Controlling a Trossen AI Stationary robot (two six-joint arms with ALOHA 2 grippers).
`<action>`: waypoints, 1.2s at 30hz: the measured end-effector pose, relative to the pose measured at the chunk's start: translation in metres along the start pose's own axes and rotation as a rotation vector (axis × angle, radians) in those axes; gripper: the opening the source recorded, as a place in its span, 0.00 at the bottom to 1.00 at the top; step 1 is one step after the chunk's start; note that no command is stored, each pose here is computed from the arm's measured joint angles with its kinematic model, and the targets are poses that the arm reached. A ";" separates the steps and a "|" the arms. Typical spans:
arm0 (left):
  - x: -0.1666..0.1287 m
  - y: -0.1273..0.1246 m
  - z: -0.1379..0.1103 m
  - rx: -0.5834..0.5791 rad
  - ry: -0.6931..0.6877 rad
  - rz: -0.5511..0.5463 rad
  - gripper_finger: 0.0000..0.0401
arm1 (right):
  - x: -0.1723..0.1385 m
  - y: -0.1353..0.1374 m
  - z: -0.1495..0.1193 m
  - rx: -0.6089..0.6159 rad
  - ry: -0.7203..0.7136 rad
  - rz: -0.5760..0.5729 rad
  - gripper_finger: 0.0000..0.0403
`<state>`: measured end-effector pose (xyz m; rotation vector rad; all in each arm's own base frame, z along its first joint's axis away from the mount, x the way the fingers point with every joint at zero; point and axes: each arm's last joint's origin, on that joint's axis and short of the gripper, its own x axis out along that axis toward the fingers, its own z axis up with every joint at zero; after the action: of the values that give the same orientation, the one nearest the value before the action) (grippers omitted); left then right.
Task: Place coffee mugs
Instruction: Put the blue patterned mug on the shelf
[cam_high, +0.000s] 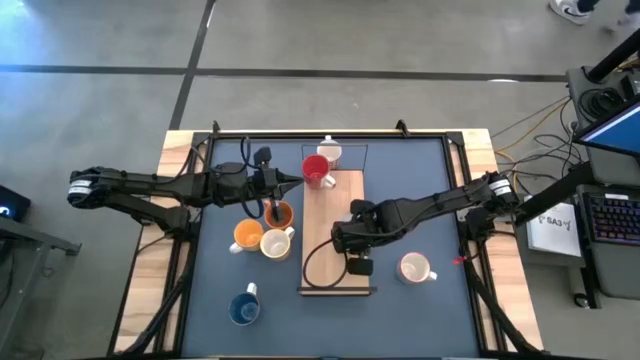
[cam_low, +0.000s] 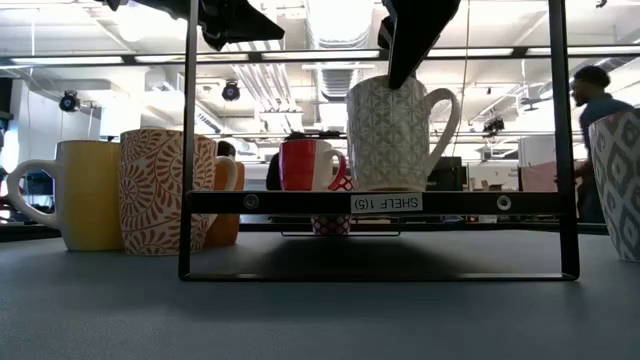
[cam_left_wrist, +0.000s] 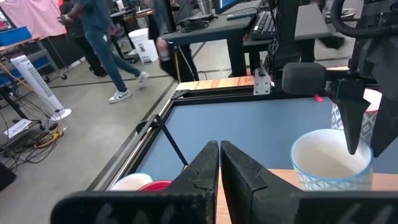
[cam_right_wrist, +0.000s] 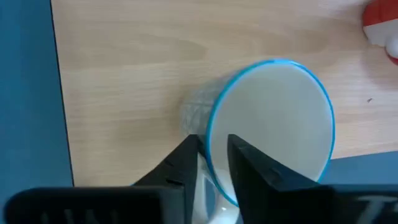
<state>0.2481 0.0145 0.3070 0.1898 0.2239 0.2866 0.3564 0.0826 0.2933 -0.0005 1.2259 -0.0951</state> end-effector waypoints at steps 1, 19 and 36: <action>0.000 0.000 0.000 0.000 0.000 0.000 0.00 | 0.000 0.000 0.000 -0.002 -0.001 -0.004 0.23; 0.000 0.000 0.000 0.005 0.001 0.000 0.00 | -0.001 0.001 0.002 0.009 -0.025 0.010 0.37; 0.000 0.000 -0.001 0.004 0.011 -0.002 0.00 | -0.055 0.003 -0.009 -0.058 -0.350 0.097 0.37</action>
<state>0.2479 0.0145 0.3059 0.1920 0.2356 0.2851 0.3300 0.0903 0.3417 -0.0076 0.8765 0.0255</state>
